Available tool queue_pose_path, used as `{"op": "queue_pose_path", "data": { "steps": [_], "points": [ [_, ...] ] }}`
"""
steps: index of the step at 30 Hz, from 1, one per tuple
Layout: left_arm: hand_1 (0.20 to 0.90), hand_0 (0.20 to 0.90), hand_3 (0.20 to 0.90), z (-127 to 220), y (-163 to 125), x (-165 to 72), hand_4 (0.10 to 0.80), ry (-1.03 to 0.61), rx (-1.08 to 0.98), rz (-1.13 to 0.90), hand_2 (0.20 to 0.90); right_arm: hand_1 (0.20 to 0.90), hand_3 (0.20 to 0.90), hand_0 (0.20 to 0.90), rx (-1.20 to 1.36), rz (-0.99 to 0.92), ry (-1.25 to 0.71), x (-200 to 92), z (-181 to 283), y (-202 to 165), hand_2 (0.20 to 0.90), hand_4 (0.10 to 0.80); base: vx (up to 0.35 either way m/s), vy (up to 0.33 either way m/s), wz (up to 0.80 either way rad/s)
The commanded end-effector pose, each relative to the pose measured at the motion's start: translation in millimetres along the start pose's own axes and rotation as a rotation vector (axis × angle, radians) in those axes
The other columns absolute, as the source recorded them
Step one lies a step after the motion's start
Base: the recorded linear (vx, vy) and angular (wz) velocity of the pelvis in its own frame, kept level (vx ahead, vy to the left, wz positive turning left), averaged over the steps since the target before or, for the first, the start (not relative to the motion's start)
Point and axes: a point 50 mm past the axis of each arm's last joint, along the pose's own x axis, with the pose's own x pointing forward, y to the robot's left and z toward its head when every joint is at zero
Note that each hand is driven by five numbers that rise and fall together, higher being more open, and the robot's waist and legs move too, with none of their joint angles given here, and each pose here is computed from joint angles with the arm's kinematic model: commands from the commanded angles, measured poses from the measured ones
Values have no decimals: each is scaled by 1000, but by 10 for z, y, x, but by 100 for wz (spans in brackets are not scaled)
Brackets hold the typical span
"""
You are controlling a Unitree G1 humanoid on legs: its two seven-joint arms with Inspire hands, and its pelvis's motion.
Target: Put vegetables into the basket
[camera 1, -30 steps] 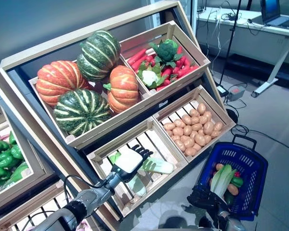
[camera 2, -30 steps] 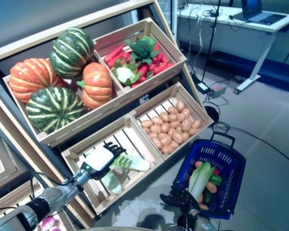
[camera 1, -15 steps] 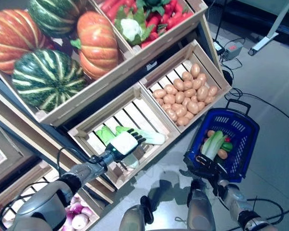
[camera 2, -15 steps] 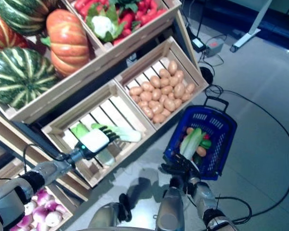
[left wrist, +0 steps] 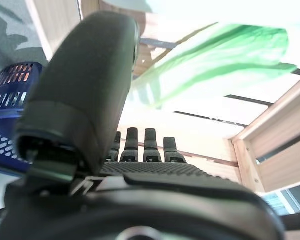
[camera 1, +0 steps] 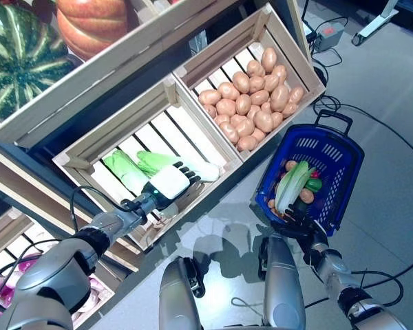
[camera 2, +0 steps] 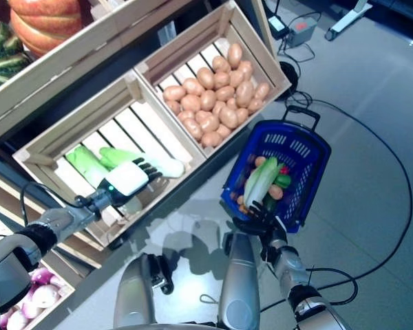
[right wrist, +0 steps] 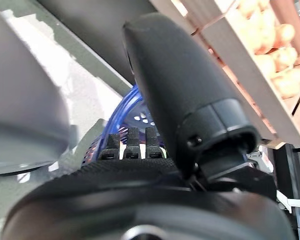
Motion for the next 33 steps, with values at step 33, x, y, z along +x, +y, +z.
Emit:
{"op": "queue_pose_path", "data": {
  "steps": [33],
  "points": [
    [900,900,900,-1048,232,-402,800,361,197,-223,900,900,900,900,121,-49,-334,27,826,-99,900,800,-19,-3,1]
  ]
}}
